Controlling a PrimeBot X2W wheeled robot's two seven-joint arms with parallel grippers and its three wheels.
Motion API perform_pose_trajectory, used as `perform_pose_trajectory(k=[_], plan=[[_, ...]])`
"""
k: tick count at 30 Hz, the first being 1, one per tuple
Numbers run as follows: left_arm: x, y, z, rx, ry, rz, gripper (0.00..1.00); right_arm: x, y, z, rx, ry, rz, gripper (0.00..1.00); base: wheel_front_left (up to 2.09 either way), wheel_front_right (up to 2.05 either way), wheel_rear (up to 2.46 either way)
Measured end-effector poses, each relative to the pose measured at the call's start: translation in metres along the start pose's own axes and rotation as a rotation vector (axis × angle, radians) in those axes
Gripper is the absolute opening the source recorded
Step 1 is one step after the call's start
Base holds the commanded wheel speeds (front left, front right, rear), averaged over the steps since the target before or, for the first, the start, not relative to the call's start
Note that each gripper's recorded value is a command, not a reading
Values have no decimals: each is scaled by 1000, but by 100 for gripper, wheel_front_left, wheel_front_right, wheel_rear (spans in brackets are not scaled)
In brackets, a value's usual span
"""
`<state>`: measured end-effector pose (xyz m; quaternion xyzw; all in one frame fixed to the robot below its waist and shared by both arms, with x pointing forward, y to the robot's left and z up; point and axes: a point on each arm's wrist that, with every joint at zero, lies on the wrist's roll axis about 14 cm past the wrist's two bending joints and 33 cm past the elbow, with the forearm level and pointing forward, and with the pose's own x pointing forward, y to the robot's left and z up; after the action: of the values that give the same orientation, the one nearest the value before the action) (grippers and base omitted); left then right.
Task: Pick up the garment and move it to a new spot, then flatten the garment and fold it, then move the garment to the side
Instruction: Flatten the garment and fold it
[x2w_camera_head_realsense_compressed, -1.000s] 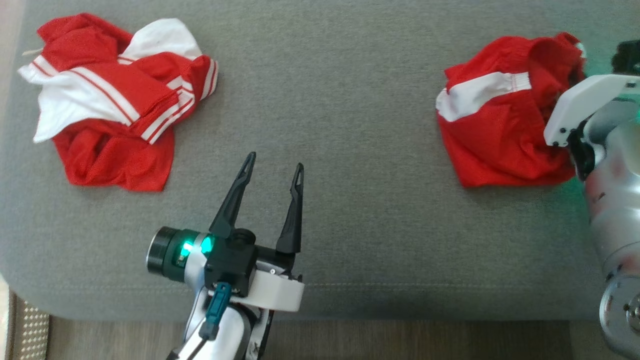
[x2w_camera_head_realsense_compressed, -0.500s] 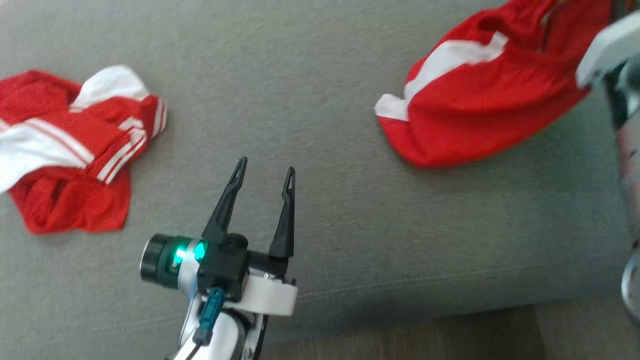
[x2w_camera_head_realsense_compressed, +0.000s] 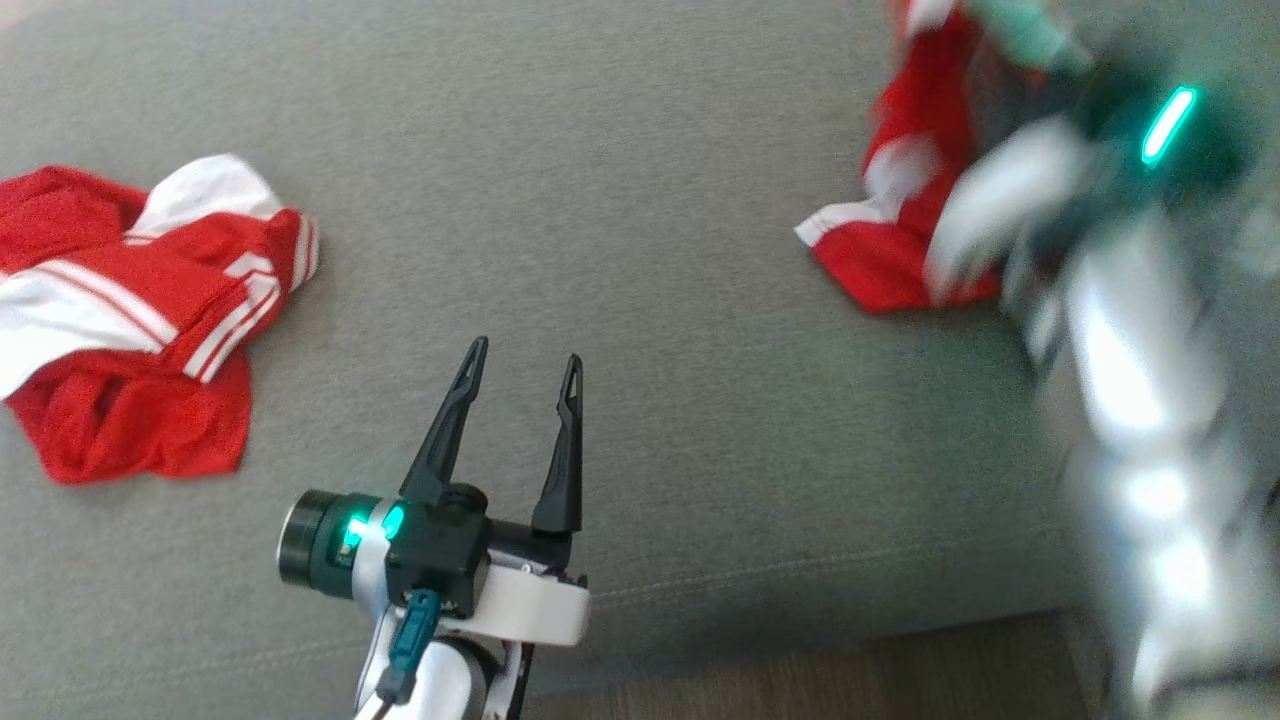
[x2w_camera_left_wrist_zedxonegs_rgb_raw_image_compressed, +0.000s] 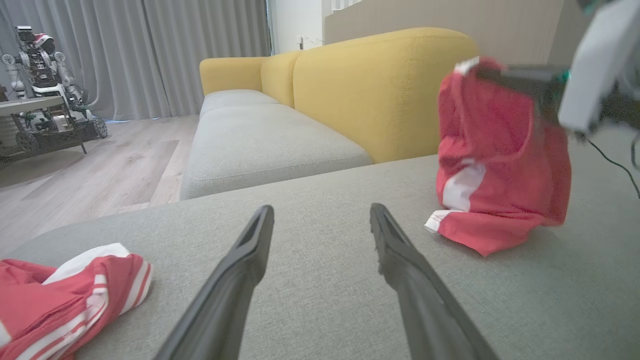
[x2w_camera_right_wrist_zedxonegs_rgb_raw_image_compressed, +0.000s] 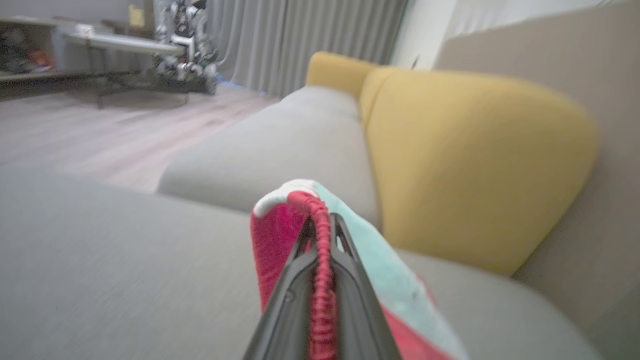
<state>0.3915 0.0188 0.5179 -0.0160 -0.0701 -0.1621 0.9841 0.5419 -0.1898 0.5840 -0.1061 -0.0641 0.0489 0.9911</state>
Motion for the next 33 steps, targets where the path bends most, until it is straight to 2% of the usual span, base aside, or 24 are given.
perform_pose_trajectory(k=[2, 4, 6, 8, 9, 10, 13, 18, 21, 25, 28, 32, 33], plan=[[-2, 5, 0, -3, 4, 16, 100, -29, 35, -43, 53, 101, 59, 0, 0, 0, 0], [-3, 8, 1, -6, 5, 28, 100, -67, 55, -87, 97, 225, 81, 0, 0, 0, 0], [-4, 14, 3, -5, 0, 44, 100, -105, 60, -117, 125, 323, 68, 0, 0, 0, 0], [-5, 18, 3, -27, 3, 59, 100, -132, 56, -127, 164, 354, 32, 0, 0, 0, 0], [-5, 19, 2, -44, 8, 57, 100, -141, 51, -127, 183, 351, 8, 22, 0, 0, 0], [-4, 18, 0, -57, 13, 49, 100, -148, 45, -126, 207, 344, -17, 100, 0, 0, 0], [0, 7, -1, -76, 12, -7, 100, -164, 41, -119, 327, 333, -60, 100, 0, 0, 0], [11, -23, 2, -119, -6, -143, 100, -164, 33, -76, 405, 195, -88, 100, 0, 0, 0], [12, -45, -6, -219, 23, -230, 100, -165, 4, -53, 364, 99, -162, 100, 0, 0, 0], [2, -75, -35, -412, 153, -327, 100, -184, -43, -54, 289, 70, -304, 100, 0, 0, 0], [-6, -102, -50, -541, 241, -409, 100, -195, -48, -68, 283, 102, -336, 100, 0, 0, 0], [4, -114, -50, -566, 253, -454, 100, -202, -50, -80, 280, 128, -355, 100, 0, 0, 0], [2, -123, -52, -608, 285, -489, 100, -202, -45, -85, 288, 140, -342, 100, 0, 0, 0]])
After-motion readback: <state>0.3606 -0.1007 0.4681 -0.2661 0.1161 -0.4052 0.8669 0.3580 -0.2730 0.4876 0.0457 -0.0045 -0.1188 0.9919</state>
